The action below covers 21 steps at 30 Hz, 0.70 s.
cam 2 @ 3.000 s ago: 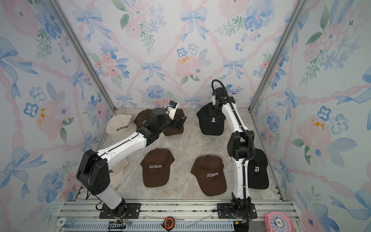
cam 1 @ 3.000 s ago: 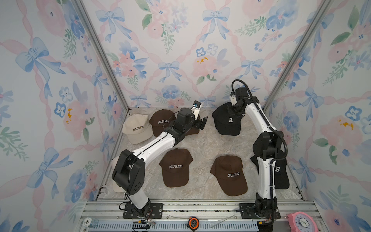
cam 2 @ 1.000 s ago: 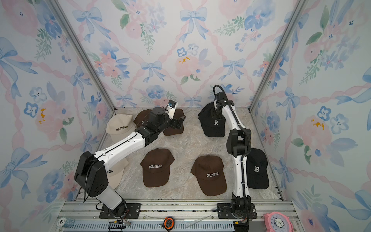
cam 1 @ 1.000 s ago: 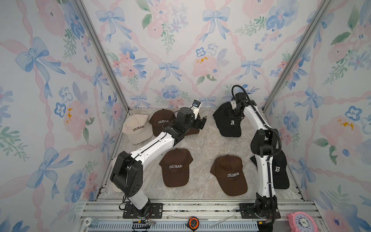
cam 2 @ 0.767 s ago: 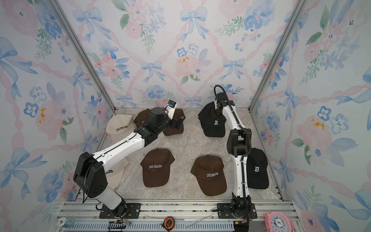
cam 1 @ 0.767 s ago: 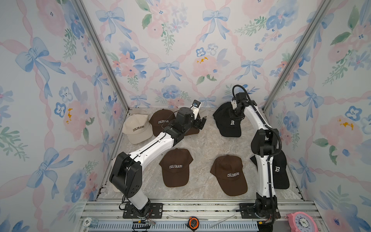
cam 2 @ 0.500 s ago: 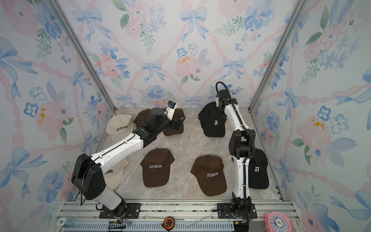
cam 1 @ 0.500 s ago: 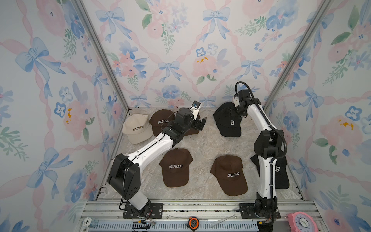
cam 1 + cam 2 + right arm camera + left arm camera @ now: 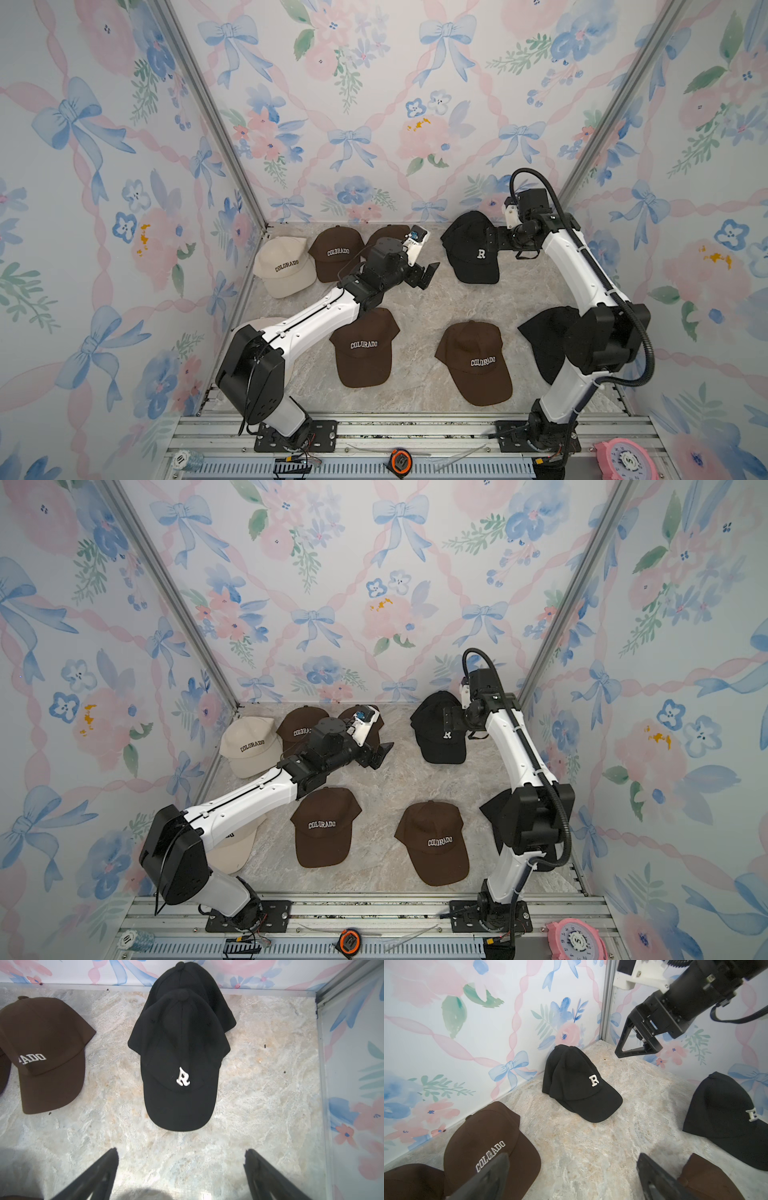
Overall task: Stack the baseball caps by color
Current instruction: Move the baseball cap to the center of the board.
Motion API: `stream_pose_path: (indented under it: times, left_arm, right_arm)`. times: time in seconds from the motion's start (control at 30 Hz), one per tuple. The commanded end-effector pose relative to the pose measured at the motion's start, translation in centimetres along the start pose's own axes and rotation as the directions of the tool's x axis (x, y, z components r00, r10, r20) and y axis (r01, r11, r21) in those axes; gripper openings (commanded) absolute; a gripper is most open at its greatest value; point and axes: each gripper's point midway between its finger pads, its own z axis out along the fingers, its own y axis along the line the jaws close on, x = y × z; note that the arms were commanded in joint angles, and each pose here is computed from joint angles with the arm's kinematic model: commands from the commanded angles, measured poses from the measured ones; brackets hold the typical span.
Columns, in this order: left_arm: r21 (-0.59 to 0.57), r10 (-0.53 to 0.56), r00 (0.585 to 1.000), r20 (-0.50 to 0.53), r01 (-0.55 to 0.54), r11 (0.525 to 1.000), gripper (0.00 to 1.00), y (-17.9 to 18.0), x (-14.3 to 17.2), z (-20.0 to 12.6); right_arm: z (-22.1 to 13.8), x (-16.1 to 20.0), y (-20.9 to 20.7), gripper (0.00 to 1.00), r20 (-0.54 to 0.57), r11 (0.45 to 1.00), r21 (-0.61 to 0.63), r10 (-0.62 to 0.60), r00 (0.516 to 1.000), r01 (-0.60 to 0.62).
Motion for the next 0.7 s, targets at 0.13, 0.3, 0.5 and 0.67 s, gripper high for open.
stream_pose_path:
  times: [0.13,0.3,0.5,0.67]
  left_arm:
    - [0.108,-0.049,0.998,0.038,0.044,0.993,0.98,-4.5,-0.1,-2.4]
    - [0.154,-0.040,0.999,0.029,0.035,0.988,0.98,-7.8,0.5,-3.7]
    - [0.181,-0.017,0.999,0.028,0.011,0.983,0.98,-10.6,0.6,-5.2]
    - [0.177,-0.008,0.999,0.043,0.000,0.984,0.98,-11.3,-0.1,-6.1]
  right_arm:
    - [-6.3,5.3,-2.0,0.96,0.022,0.991,0.109,0.070,0.997,-0.072]
    - [-8.8,10.0,-5.9,0.96,0.052,0.937,0.288,0.189,0.981,-0.196]
    - [-10.0,17.1,-11.0,0.96,0.098,0.780,0.441,0.450,0.888,-0.444]
    - [-8.8,21.1,-12.9,0.96,0.102,0.689,0.485,0.568,0.817,-0.540]
